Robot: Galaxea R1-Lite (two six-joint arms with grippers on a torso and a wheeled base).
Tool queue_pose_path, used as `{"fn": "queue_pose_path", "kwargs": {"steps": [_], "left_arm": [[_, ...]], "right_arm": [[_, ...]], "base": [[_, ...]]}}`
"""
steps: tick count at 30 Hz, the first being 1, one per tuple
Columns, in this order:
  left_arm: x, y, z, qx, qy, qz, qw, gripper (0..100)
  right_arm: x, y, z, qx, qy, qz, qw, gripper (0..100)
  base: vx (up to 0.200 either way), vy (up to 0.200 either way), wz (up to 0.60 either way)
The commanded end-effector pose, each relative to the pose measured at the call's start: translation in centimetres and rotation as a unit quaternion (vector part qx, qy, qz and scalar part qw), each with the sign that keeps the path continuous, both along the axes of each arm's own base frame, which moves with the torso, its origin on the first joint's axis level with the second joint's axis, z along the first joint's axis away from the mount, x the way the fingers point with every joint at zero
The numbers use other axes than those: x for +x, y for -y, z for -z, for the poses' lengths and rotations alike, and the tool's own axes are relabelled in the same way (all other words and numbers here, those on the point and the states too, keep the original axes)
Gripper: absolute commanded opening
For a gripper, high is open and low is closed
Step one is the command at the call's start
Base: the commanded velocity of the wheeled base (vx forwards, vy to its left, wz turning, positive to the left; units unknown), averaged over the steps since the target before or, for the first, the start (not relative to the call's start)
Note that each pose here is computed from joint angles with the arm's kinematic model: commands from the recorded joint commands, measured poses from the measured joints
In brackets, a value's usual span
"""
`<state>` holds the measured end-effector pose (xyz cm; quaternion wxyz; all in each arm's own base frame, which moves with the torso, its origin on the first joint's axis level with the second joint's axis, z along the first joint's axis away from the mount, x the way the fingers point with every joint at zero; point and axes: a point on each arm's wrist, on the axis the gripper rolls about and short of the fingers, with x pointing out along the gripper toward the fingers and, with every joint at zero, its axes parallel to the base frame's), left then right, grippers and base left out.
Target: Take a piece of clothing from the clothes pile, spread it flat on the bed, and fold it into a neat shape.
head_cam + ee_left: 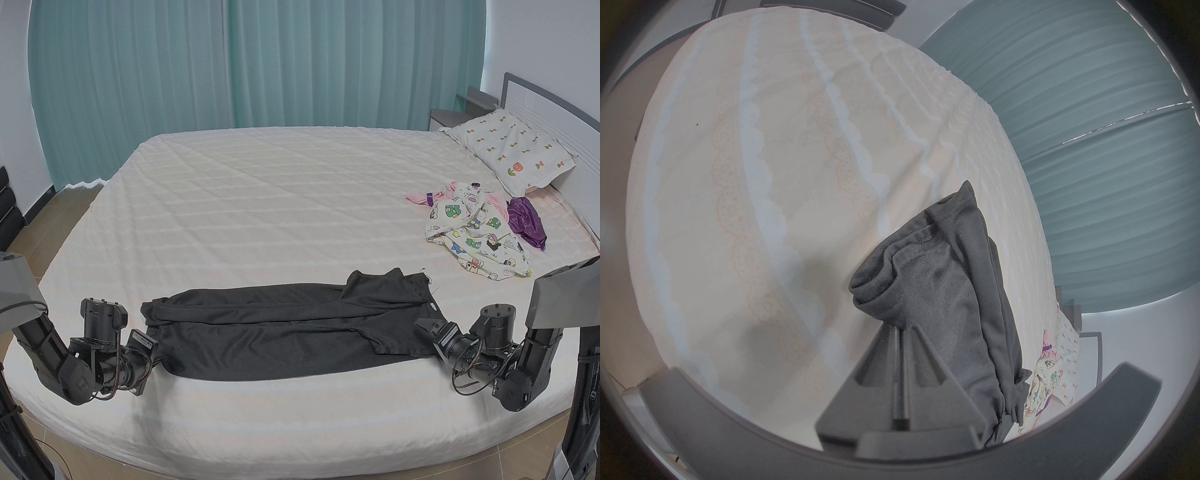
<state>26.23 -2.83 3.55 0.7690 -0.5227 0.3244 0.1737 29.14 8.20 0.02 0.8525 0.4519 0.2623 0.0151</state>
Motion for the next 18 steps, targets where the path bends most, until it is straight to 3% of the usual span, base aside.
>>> {"fn": "queue_pose_path", "kwargs": {"steps": [1, 2, 3, 18], "left_arm": [[0.0, 0.0, 0.0, 0.000, 0.001, 0.000, 1.0000, 0], [0.0, 0.0, 0.0, 0.000, 0.001, 0.000, 1.0000, 0], [0.0, 0.0, 0.0, 0.000, 0.000, 0.000, 1.0000, 0], [-0.8, -0.1, 0.4, 0.009, -0.012, -0.001, 0.9999, 0]], "right_arm": [[0.9, 0.1, 1.0, -0.001, -0.004, 0.006, 1.0000, 100], [0.9, 0.1, 1.0, 0.000, -0.001, 0.006, 1.0000, 100], [0.8, 0.1, 0.9, 0.001, 0.007, 0.005, 1.0000, 0], [-2.2, 0.5, -0.1, -0.008, 0.015, 0.013, 0.9998, 0]], "base": [[0.000, 0.000, 0.00], [0.000, 0.000, 0.00], [0.000, 0.000, 0.00], [0.000, 0.000, 0.00]]}}
